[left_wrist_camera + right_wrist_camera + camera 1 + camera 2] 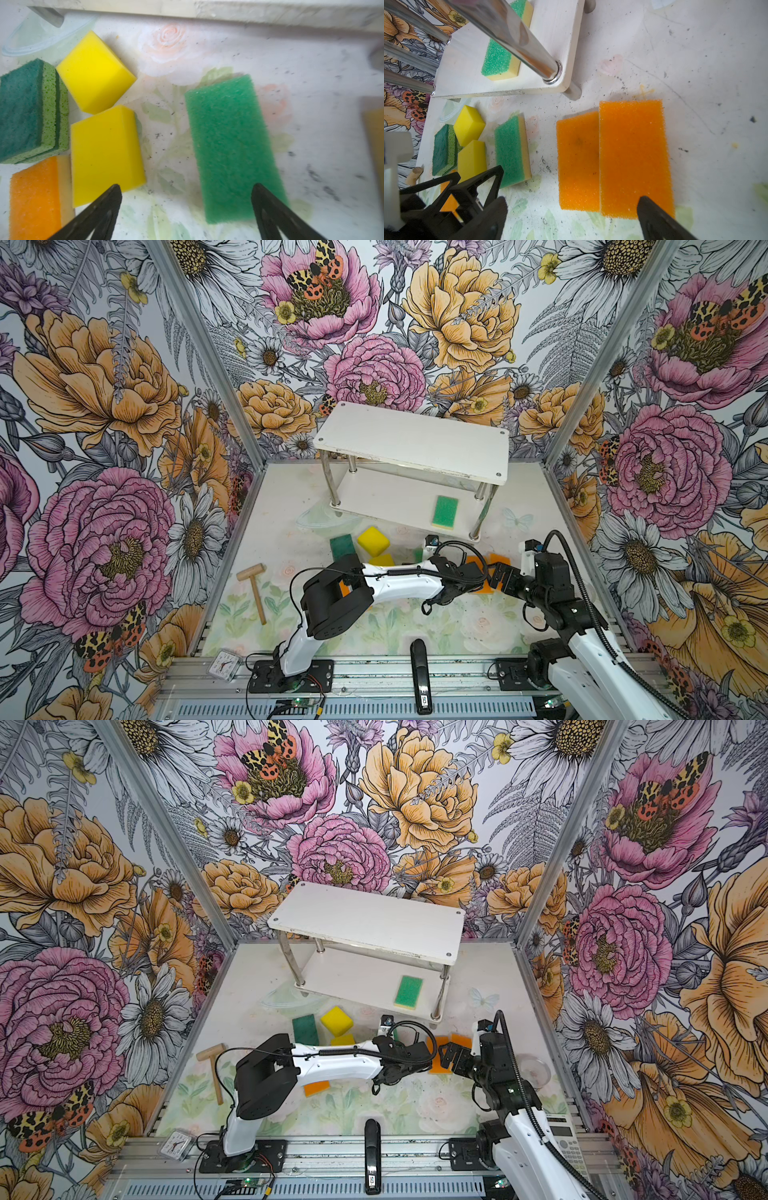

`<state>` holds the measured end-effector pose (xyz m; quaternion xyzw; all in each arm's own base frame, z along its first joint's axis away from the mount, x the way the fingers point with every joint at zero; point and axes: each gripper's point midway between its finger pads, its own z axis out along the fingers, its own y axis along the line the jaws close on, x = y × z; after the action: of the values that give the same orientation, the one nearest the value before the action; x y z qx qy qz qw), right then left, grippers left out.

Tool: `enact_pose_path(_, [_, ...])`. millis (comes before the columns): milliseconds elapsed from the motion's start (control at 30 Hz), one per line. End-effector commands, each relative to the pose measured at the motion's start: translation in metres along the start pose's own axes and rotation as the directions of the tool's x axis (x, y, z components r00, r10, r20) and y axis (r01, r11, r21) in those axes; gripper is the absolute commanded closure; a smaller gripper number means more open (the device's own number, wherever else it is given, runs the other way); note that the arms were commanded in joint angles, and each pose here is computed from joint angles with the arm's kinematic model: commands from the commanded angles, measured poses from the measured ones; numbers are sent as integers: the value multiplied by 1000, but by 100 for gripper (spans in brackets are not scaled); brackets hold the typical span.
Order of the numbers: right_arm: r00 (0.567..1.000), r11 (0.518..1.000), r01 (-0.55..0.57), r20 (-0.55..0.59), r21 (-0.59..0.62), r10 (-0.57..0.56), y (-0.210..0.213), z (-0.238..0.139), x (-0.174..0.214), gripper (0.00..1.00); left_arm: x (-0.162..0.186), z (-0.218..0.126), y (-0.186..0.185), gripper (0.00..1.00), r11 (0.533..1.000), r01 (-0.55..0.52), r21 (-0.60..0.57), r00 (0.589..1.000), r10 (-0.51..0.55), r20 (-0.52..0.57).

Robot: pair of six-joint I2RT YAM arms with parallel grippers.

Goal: Place and organize the cleaning sponges onto the shelf
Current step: 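Move the left gripper down over the second green sponge on the table, then close the left gripper on the second green sponge and lift it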

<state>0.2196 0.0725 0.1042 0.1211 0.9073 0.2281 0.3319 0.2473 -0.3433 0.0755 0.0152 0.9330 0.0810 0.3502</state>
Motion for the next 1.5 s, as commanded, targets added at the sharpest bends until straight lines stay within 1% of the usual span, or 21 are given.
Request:
enact_pose_path(0, [1000, 1000, 15, 17, -24, -14, 5, -1, -3, 0, -11, -12, -3, 1, 995, 101, 22, 994, -102, 28])
enact_pose_path(133, [1000, 999, 16, 23, -28, -15, 6, -2, -3, 0, -15, -15, -2, 1, 991, 134, 27, 990, -135, 37])
enact_pose_path(267, [1000, 1000, 14, 24, -27, -14, 6, -2, -4, 0, -12, -11, -4, 1, 982, 187, 30, 982, -188, 13])
enact_pose_path(533, [1000, 999, 16, 24, -28, -16, 6, -2, -3, 0, -9, -1, -13, 1, 975, 220, 18, 975, -220, 4])
enact_pose_path(767, [1000, 1000, 16, 24, -25, -15, 5, -2, -3, 0, 0, 13, -26, 1, 980, 200, 8, 980, -200, -24])
enact_pose_path(900, [1000, 1000, 14, 25, -24, -14, 5, -2, -3, 0, 4, 19, -29, 1, 981, 192, 25, 981, -191, -29])
enact_pose_path(1000, [1000, 1000, 13, 24, -21, -13, 4, -1, -3, 0, 9, 25, -32, 1, 977, 208, 55, 978, -206, -41])
enact_pose_path(1100, [1000, 1000, 13, 22, -19, -12, 4, -1, -3, 0, 13, 32, -32, 1, 972, 224, 73, 974, -220, -58])
enact_pose_path(1233, [1000, 1000, 11, 22, -15, -11, 3, -1, -3, 0, 15, 39, -26, 1, 974, 221, 57, 974, -217, -62])
enact_pose_path(1467, [1000, 1000, 7, 22, -12, -7, 4, -1, -5, 0, 20, 42, -28, 1, 972, 222, 76, 973, -217, -74])
